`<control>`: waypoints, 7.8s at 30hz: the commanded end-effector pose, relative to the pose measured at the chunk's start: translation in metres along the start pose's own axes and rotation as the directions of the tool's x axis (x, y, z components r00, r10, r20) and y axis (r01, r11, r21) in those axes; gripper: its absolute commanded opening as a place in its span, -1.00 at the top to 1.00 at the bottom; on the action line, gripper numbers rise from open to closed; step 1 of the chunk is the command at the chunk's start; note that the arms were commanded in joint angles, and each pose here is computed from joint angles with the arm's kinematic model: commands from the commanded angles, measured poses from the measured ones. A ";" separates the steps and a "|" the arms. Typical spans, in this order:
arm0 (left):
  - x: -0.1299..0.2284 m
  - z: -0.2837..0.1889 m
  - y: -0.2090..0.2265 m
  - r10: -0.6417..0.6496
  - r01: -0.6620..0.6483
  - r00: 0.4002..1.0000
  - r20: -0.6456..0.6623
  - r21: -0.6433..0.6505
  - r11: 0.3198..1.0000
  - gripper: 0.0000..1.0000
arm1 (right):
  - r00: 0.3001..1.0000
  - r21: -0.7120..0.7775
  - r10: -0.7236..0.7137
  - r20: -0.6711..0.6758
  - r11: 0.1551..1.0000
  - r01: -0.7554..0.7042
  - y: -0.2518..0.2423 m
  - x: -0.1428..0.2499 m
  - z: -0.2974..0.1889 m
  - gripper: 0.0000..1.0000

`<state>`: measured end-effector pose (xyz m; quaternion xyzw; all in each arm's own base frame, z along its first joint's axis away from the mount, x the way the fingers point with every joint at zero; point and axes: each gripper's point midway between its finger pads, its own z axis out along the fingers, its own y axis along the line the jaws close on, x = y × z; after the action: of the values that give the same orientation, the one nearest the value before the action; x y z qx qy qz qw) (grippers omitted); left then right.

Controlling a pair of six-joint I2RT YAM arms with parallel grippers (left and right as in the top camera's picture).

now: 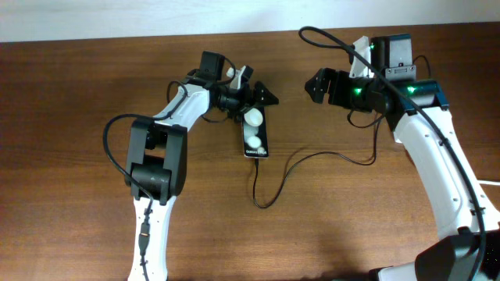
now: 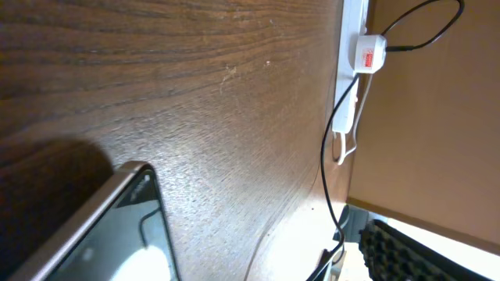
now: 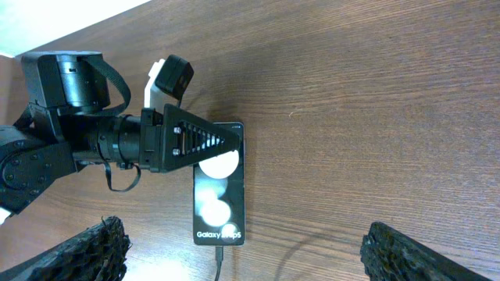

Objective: Plug charger to phone and switch on socket

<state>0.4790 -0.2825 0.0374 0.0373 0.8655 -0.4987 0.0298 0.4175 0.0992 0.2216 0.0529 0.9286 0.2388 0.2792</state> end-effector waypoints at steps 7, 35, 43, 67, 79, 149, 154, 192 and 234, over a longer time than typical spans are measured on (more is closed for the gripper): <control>0.005 -0.018 0.065 -0.133 0.141 0.990 0.047 -0.396 0.907 -0.98 | 0.999 0.001 -0.028 0.043 1.000 0.028 0.005 -0.010 -0.013 -0.98; -0.035 -0.146 -0.055 0.262 -0.189 0.965 0.006 -0.675 0.713 -0.98 | 0.999 0.002 -0.026 0.039 1.000 0.026 0.005 -0.009 -0.013 -0.97; -0.011 -0.197 -0.152 0.468 -0.345 0.883 0.042 -0.618 0.706 -0.98 | 1.000 0.024 -0.018 0.024 1.000 0.018 0.001 -0.005 -0.012 -0.97; -0.013 -0.200 -0.147 0.431 -0.294 0.899 0.070 -0.634 0.715 -0.98 | 0.979 0.062 0.200 0.036 0.977 -0.202 -0.180 -0.020 -0.098 -0.97; -0.013 -0.200 -0.147 0.431 -0.294 0.899 0.070 -0.634 0.715 -0.98 | 0.986 0.238 0.147 -0.080 0.963 -0.124 -0.297 -0.040 -0.031 -0.97; -0.012 -0.200 -0.147 0.431 -0.295 0.900 0.069 -0.632 0.717 -0.98 | 0.967 -0.047 0.138 -0.216 0.987 -0.151 -0.264 0.006 0.084 -0.98; -0.012 -0.200 -0.147 0.431 -0.295 0.900 0.069 -0.632 0.717 -0.98 | 0.964 0.088 0.137 -0.228 0.989 -0.120 -0.290 0.010 0.080 -0.98; -0.012 -0.199 -0.148 0.431 -0.295 0.900 0.069 -0.631 0.717 -0.98 | 0.981 0.064 0.152 -0.122 0.987 -0.145 -0.293 -0.027 0.065 -0.97; -0.012 -0.199 -0.148 0.432 -0.297 0.899 0.067 -0.631 0.717 -0.98 | 0.915 0.187 0.303 -0.266 0.948 -0.259 -0.301 0.026 0.065 -0.97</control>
<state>0.4777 -0.1885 0.2485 0.1466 0.9495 -0.1792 0.2119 0.4629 -0.1167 0.0489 0.1343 0.9481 0.2472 0.1483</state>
